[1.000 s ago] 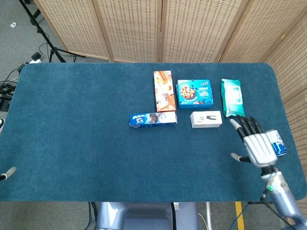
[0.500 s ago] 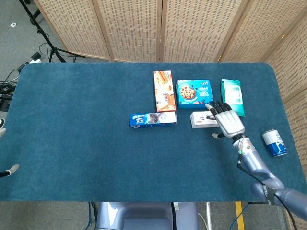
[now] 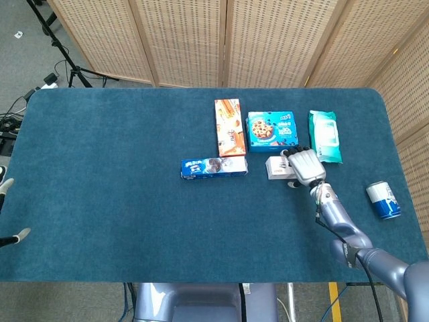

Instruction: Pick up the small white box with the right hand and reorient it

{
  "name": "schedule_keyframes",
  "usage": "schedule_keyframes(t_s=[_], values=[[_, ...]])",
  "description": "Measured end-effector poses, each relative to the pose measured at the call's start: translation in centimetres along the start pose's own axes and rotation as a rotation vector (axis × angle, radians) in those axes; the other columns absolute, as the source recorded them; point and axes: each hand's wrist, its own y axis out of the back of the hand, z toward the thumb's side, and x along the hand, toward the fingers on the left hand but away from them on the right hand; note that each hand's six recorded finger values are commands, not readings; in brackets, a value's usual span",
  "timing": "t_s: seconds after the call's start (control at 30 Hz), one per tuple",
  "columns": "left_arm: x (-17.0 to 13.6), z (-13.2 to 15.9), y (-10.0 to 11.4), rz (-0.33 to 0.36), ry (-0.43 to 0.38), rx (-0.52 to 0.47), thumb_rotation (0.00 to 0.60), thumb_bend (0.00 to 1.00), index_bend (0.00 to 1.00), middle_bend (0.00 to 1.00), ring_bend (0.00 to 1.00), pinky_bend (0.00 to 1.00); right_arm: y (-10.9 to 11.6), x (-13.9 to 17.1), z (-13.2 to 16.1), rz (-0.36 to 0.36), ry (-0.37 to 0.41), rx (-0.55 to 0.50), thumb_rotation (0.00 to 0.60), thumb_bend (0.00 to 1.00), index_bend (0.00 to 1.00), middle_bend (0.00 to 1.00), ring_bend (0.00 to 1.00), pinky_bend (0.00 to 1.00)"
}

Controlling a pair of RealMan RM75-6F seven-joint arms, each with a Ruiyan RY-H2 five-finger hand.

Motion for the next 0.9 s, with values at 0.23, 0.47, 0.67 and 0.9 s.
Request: schedule_keyframes(t_s=[0.23, 0.47, 0.67, 0.9], values=[[0.1, 0.1, -0.1, -0.007, -0.001, -0.002, 0.6, 0.0, 0.0, 0.0, 0.0, 0.0, 0.2, -0.4, -0.6, -0.062, -0.018, -0.028, 0.6, 0.28, 0.52, 0.59, 0.47, 0.45], [0.0, 0.3, 0.1, -0.006, -0.016, -0.009, 0.6, 0.0, 0.0, 0.0, 0.0, 0.0, 2.1, 2.1, -0.7, -0.174, 0.033, -0.074, 0.6, 0.31, 0.53, 0.6, 0.49, 0.45], [-0.4, 0.8, 0.2, -0.01, -0.05, -0.021, 0.6, 0.0, 0.0, 0.0, 0.0, 0.0, 2.8, 7.3, 0.1, -0.191, 0.093, -0.124, 0.6, 0.31, 0.53, 0.6, 0.49, 0.45], [-1.3, 1.2, 0.4, -0.004, -0.092, -0.028, 0.6, 0.0, 0.0, 0.0, 0.0, 0.0, 0.4, 13.7, -0.1, -0.13, 0.089, -0.003, 0.6, 0.31, 0.53, 0.6, 0.5, 0.45]])
